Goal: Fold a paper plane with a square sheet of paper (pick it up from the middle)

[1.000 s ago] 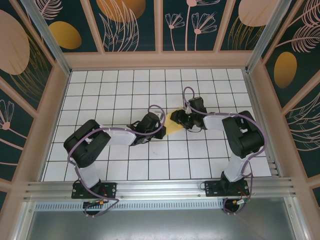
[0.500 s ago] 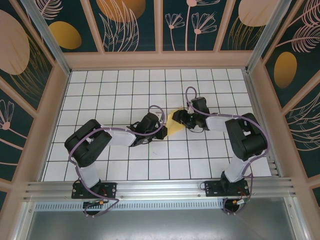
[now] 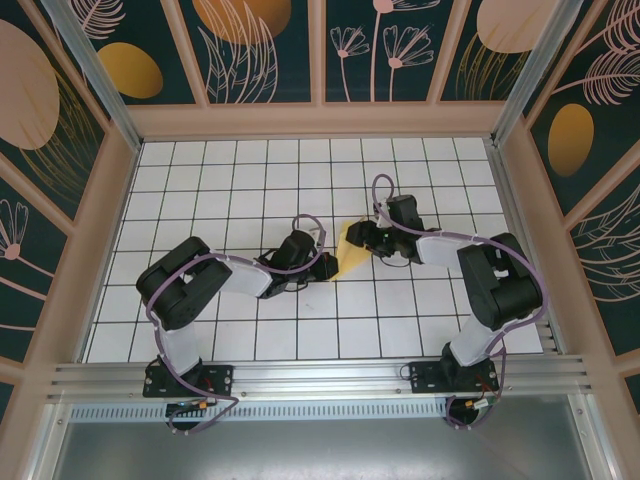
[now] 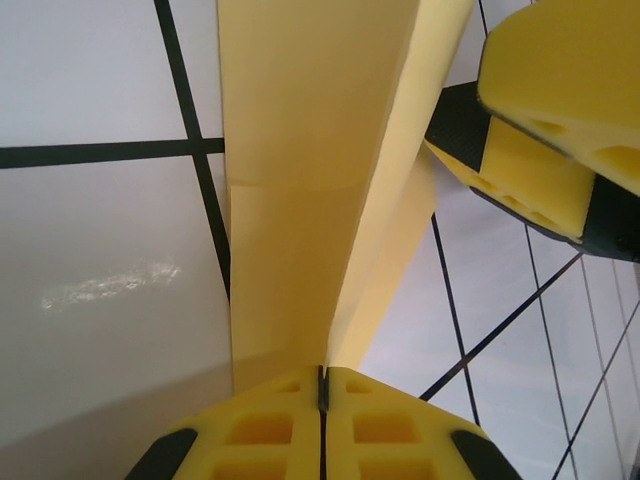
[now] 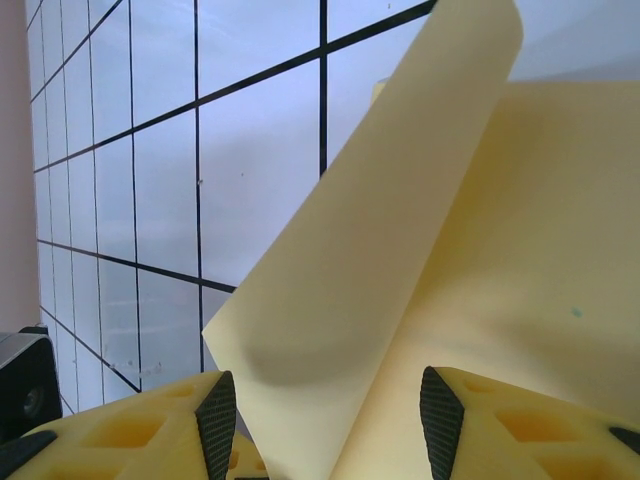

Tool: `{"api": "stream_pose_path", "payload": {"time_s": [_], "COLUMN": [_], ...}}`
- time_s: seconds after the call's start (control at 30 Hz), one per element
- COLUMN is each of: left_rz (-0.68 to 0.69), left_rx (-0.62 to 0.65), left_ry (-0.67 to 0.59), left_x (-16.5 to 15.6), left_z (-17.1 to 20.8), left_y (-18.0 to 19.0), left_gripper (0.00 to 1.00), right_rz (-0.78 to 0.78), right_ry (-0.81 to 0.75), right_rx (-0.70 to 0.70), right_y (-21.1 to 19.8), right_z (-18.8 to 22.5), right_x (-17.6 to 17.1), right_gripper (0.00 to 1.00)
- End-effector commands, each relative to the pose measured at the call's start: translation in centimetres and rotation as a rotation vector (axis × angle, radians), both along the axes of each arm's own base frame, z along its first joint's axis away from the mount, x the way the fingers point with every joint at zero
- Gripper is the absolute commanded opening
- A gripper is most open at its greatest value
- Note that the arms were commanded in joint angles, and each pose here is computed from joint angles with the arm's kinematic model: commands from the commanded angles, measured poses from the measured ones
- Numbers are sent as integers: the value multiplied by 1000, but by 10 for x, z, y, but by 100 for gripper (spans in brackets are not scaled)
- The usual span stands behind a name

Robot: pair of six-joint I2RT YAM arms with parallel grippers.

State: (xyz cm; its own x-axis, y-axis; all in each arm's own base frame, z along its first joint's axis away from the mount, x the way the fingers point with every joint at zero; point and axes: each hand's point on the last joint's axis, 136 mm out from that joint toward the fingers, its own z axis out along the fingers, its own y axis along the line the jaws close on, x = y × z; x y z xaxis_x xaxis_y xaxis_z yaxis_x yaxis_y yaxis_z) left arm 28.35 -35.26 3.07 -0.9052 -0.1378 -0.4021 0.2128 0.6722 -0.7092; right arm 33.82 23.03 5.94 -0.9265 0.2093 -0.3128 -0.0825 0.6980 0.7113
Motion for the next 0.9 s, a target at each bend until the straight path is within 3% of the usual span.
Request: {"api": "stream_pose_path", "payload": {"time_s": [0.0, 0.57, 0.87], "left_rz": [19, 43, 55], "left_rx": [-56, -94, -82], "left_ry": [35, 69, 21], "left_x": [2, 3, 11], "left_z": [0, -2, 17], "left_y": [-3, 1, 6], "left_gripper": [6, 8, 31], "right_rz": [32, 39, -22], "right_ry": [-10, 40, 99], "right_rx": [-13, -82, -188], "right_y": [1, 1, -16], "right_z": [-6, -29, -53], "right_x": [0, 5, 4], "right_gripper": [53, 55, 51]}}
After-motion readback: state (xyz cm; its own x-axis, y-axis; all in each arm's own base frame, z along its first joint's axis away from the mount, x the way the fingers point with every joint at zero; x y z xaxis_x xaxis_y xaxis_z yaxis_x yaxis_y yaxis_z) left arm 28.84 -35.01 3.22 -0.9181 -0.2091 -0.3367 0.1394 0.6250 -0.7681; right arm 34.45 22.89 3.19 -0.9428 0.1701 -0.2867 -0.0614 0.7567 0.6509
